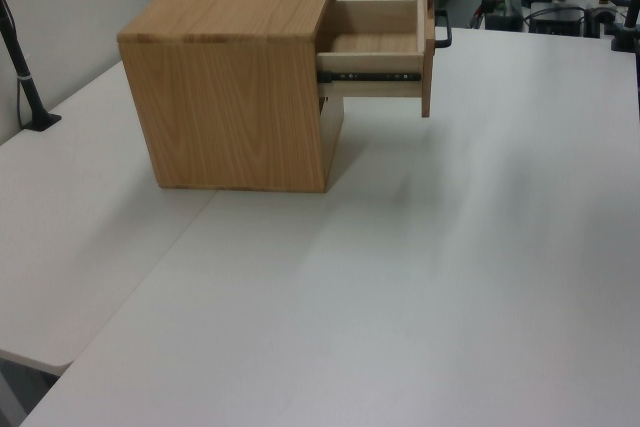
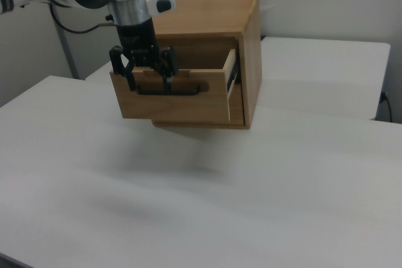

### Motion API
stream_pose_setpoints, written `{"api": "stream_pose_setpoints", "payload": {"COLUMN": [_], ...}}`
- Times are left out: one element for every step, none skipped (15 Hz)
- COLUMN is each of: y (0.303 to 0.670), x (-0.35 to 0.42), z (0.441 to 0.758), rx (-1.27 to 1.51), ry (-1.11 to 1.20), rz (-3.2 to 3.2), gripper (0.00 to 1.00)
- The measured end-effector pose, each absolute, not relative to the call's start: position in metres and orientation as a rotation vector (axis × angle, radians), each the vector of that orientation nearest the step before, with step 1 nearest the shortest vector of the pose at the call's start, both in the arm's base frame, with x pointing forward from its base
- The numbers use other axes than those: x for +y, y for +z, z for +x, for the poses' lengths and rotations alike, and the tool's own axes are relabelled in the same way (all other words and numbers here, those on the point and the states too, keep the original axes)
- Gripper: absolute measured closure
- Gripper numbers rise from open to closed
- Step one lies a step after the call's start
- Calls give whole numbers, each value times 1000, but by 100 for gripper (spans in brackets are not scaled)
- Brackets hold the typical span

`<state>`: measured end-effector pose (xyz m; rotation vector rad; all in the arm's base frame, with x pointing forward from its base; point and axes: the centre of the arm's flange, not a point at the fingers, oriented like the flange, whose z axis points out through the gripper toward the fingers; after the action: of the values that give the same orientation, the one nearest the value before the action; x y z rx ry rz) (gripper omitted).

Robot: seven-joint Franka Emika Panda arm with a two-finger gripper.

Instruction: Close the drawer by sliding it

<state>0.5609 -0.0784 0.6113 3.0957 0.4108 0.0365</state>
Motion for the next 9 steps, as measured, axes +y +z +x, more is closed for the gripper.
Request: {"api": "stream_pose_setpoints", "payload": {"y": [609, 604, 598, 590, 582, 576, 571, 568, 565], "x": [-79, -79, -79, -79, -80, -80, -81, -82, -82], "z": [561, 563, 563, 565, 569, 575, 581, 586, 590], "rx": [422, 423, 405, 357, 298, 228, 164, 110, 69], "ry": [30, 16, -1, -25, -36, -21, 5, 27, 51], "rz": [3095, 3098, 3103, 3113, 3120, 3123, 3123, 3123, 3121], "gripper": [18, 36, 48, 59, 67, 72, 73, 74, 75]}}
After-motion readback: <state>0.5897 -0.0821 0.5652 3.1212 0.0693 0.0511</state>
